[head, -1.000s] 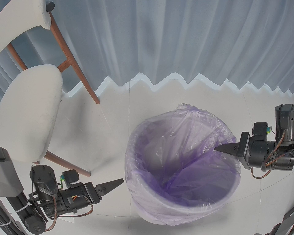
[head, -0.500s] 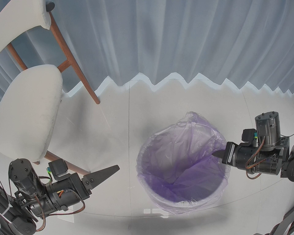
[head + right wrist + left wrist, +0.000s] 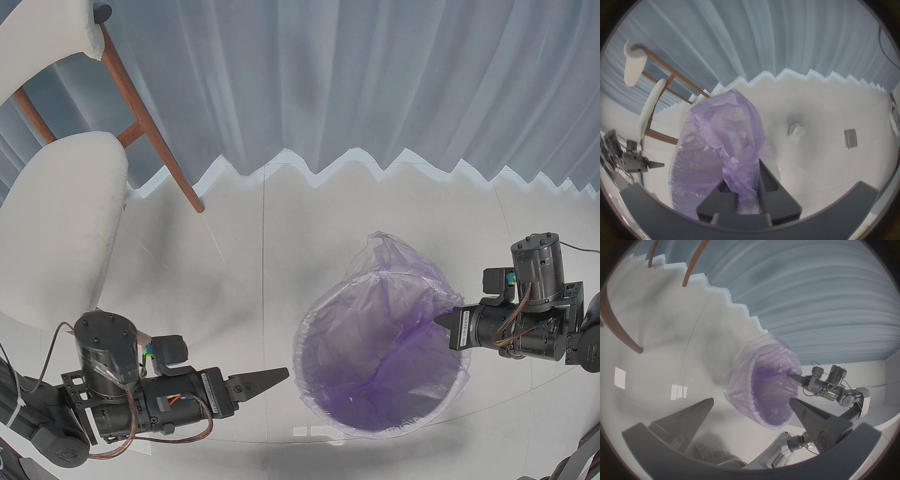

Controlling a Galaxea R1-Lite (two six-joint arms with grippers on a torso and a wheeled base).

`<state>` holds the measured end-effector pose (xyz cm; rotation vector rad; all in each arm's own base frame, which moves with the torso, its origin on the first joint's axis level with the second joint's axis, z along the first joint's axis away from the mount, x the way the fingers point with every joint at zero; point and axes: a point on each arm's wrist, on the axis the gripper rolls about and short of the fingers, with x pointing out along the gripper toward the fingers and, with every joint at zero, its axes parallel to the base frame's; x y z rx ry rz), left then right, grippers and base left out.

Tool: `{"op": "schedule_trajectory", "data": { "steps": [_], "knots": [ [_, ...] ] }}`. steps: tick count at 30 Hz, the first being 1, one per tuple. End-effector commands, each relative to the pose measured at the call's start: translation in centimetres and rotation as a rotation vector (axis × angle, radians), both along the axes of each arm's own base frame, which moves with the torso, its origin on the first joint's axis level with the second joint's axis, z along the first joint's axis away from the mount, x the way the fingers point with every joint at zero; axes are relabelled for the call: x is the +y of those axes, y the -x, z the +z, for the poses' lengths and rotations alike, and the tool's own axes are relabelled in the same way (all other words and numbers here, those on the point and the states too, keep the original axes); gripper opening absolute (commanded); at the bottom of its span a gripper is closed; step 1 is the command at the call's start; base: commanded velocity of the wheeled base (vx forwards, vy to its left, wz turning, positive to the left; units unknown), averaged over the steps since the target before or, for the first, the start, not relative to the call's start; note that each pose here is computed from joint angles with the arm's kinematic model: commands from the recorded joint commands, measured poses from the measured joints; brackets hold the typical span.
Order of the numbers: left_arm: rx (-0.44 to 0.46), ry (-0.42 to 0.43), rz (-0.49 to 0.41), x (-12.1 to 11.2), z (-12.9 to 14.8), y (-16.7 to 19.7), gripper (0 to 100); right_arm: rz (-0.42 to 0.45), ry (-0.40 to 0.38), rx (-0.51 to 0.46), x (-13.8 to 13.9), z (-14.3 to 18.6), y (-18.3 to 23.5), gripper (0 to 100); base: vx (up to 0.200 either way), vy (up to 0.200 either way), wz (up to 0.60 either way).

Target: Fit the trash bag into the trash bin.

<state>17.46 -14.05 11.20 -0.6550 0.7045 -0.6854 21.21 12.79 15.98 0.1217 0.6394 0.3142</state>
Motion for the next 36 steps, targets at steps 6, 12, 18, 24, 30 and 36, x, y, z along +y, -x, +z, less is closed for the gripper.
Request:
{"op": "schedule_trajectory", "data": {
  "steps": [6,12,18,24,30,36],
  "knots": [
    [0.077,-0.078,-0.073,-3.6,-1.7,-0.7,100,0.101,0.083,-0.071,1.5,0.1,0.7,0,0.0,0.0,0.0],
    [0.116,-0.115,-0.087,-4.8,-3.2,-1.3,100,0.124,0.085,-0.083,2.0,0.3,0.9,0,0.0,0.0,0.0],
    [0.086,-0.141,-0.009,-6.3,-3.7,-3.2,100,0.156,0.088,-0.091,2.3,0.3,1.7,0,0.0,0.0,0.0],
    [0.074,-0.151,0.018,-6.7,-3.8,-3.3,0,0.163,0.086,-0.099,2.4,0.3,1.8,0,0.0,0.0,0.0],
    [0.078,-0.155,0.017,-6.5,-3.8,-3.1,0,0.176,0.102,-0.11,2.3,0.1,1.9,0,0.0,0.0,0.0],
    [0.078,-0.155,0.017,-6.5,-3.9,-3.1,0,0.16,0.072,-0.107,2.2,0.1,2.0,100,0.0,0.0,0.0]
  ]
}}
